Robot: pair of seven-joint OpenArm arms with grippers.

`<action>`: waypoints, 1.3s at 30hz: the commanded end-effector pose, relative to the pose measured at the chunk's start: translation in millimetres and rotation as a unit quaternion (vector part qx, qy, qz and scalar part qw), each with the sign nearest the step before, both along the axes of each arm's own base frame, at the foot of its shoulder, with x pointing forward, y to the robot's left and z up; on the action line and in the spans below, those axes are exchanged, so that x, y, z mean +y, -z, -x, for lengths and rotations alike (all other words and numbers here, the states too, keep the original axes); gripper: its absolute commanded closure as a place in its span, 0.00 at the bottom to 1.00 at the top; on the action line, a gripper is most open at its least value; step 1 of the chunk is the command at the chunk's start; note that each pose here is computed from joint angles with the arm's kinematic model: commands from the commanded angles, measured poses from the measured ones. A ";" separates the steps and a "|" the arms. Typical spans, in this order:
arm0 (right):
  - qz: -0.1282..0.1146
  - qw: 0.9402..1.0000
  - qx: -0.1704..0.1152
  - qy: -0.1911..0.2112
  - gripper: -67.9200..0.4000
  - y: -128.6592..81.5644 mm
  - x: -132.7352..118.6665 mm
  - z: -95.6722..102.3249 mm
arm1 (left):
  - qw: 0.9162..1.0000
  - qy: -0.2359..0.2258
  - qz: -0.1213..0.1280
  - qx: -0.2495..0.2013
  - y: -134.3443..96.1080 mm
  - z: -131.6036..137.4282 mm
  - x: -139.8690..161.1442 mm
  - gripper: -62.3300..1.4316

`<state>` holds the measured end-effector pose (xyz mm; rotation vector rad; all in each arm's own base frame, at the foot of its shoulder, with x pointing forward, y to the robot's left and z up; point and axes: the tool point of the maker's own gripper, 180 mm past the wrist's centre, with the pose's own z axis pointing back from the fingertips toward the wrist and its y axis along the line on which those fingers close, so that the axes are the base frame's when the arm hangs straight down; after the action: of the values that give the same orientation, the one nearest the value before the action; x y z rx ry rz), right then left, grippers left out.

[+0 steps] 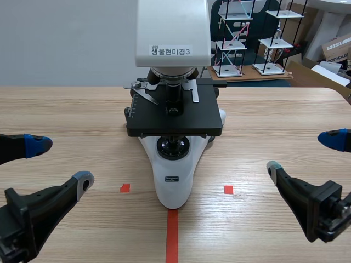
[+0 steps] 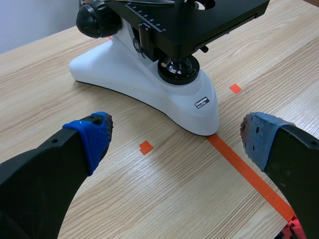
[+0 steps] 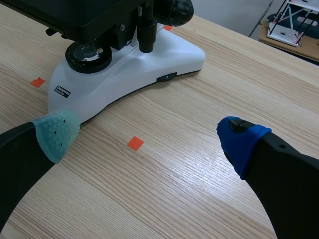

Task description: Point at the diaphragm

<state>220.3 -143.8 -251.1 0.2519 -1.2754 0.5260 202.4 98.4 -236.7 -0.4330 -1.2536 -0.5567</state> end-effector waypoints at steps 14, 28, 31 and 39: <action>-0.019 0.999 -0.036 -0.004 0.10 -17.0 3.7 -6.2 | 1.000 -0.006 0.012 -0.009 -6.1 -2.2 0.2 0.13; -0.019 0.999 -0.037 -0.004 0.10 -17.6 3.8 -6.2 | 1.000 -0.007 0.013 -0.010 -6.6 -2.2 -0.1 0.13; -0.019 0.999 -0.037 -0.004 0.10 -17.6 3.8 -6.2 | 1.000 -0.007 0.014 -0.011 -7.2 -2.4 -0.2 0.13; -0.020 0.999 -0.038 -0.004 0.10 -17.8 3.8 -6.3 | 1.000 -0.007 0.016 -0.013 -7.9 -2.5 -0.2 0.16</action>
<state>222.3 -142.1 -243.1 0.2638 -1.3194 0.5235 202.5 98.3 -235.9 -0.4345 -1.2580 -0.5560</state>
